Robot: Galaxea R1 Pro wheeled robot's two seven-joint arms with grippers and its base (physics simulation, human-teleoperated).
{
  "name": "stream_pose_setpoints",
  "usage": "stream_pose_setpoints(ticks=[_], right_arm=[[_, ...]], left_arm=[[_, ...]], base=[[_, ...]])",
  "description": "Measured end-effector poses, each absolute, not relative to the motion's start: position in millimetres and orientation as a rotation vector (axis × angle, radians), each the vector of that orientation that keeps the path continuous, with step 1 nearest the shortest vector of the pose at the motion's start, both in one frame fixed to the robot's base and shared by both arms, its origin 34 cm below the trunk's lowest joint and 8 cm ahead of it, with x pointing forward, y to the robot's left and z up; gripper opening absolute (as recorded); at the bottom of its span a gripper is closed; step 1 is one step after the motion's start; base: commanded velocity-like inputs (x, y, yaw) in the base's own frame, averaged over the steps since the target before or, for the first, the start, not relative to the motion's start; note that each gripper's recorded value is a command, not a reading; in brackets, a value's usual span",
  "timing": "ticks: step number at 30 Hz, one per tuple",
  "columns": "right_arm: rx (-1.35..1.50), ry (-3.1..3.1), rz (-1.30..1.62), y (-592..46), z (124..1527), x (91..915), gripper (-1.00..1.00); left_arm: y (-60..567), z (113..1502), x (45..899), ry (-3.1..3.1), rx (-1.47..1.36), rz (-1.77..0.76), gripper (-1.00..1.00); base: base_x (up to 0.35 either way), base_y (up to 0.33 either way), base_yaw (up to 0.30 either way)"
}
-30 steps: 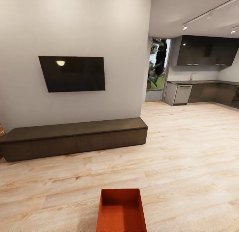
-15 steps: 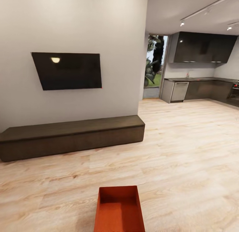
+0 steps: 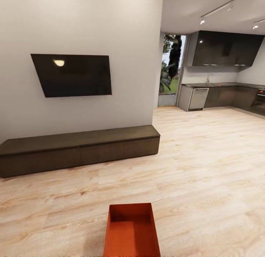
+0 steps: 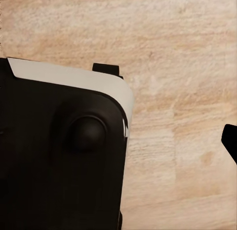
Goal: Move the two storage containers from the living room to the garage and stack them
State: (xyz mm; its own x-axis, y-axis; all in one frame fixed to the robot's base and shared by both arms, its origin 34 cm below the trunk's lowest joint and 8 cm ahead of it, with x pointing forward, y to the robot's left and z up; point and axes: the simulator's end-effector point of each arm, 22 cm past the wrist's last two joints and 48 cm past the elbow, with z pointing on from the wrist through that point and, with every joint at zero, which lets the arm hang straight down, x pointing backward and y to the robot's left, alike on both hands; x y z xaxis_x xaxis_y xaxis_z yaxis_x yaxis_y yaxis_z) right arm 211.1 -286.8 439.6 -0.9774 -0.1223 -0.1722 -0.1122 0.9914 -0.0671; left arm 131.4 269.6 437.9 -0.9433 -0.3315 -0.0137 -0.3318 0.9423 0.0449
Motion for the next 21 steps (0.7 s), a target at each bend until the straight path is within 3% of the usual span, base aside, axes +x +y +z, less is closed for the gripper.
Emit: stream_pose_setpoints(ticks=[21], right_arm=[[-0.178,2.992,-0.082,-288,437,198,1.0]], left_arm=[[270,438,118,3.126,-0.517,0.081,1.0]], base=[[0.0,0.0,0.0]])
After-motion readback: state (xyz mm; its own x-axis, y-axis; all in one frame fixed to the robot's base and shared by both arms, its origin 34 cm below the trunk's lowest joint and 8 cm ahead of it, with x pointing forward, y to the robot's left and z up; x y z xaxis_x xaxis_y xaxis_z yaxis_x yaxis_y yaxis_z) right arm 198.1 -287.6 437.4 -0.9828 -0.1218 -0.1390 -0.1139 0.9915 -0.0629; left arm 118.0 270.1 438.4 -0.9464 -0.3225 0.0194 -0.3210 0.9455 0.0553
